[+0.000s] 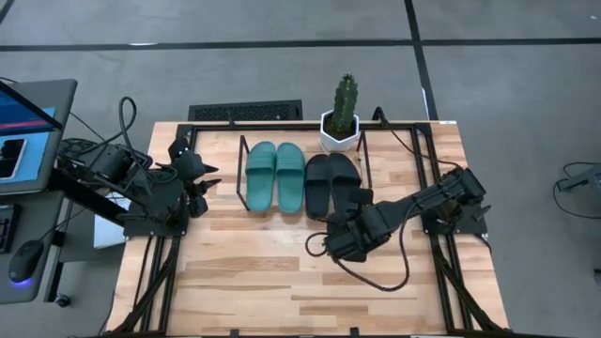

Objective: Pick and place slides into the shelf
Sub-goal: Put the black slipper on the shelf

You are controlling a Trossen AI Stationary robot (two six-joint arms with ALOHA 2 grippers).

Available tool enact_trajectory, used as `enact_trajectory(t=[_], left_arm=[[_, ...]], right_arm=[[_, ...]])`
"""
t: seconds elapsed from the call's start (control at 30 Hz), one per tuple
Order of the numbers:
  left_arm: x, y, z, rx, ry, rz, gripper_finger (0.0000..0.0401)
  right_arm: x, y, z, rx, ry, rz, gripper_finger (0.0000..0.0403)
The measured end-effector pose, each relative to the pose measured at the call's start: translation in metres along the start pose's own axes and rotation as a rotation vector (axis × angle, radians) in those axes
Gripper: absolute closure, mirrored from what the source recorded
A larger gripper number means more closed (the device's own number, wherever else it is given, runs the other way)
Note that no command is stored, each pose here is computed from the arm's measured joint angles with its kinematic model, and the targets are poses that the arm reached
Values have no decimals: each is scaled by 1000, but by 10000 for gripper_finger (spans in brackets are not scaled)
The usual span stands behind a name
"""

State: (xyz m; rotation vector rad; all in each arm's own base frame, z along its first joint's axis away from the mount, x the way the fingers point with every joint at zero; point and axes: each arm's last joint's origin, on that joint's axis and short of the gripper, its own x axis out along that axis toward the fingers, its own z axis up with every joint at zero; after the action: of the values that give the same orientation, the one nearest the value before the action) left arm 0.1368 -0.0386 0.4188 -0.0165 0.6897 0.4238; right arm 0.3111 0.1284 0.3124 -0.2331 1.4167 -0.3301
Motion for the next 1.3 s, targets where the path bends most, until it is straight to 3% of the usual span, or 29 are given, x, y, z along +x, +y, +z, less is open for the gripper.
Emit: enact_trajectory(t=[0.6, 0.8, 1.1, 1.3], left_arm=[[0, 0, 0, -15, 0, 0, 277], [0, 0, -1, -9, 7, 4, 277], [0, 1, -1, -7, 9, 5, 277], [0, 1, -1, -6, 10, 6, 277]], right_arm=[[16, -32, 14, 21, 32, -50, 403], [19, -32, 13, 29, 46, -50, 403], [47, -20, -1, 37, 176, -53, 403], [47, -16, 0, 42, 156, -44, 403]])
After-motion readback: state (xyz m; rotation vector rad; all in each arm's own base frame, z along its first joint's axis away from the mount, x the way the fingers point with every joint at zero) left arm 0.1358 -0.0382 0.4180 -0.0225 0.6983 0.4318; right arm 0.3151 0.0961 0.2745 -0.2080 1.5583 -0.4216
